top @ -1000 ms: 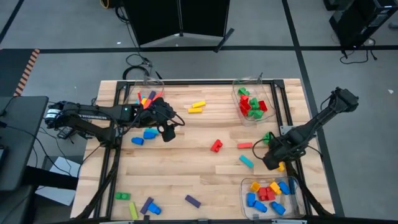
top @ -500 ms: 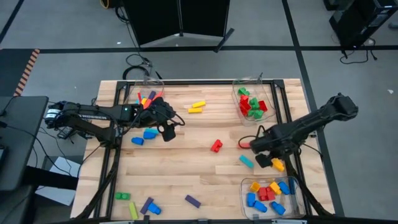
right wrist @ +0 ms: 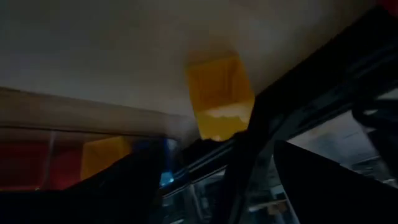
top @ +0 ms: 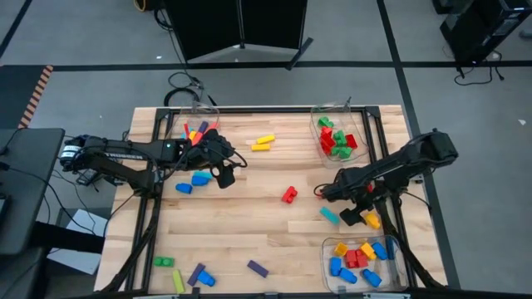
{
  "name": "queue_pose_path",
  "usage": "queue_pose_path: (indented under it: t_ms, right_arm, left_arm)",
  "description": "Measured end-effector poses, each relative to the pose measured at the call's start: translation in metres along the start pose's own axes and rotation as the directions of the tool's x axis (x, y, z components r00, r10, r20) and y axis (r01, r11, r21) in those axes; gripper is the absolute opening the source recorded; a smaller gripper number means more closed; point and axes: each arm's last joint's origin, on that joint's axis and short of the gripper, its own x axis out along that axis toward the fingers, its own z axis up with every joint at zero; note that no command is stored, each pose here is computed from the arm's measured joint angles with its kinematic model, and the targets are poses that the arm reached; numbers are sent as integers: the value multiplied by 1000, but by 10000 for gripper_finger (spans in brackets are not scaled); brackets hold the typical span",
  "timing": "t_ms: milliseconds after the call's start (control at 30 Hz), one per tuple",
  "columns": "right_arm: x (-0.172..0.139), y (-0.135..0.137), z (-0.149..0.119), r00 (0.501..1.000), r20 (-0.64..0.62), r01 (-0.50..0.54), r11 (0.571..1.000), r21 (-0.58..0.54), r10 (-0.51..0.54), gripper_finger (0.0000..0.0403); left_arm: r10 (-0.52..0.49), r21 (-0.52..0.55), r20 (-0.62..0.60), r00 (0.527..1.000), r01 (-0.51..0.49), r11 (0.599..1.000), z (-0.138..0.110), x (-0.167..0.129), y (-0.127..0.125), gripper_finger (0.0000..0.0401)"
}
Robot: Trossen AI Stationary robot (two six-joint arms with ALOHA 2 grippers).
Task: Sort blocks by size
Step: Put the yellow 1 stud game piece into the bottom transparent bin
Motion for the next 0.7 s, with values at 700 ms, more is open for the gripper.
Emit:
queue_pose_path:
  t_ms: [700]
  right_arm:
    - [41, -1, 30, 991, -113, 65, 992, -106, -77, 280]
  left_arm:
    - [22, 0, 3, 1000, -22, 1000, 0, 0, 1, 266]
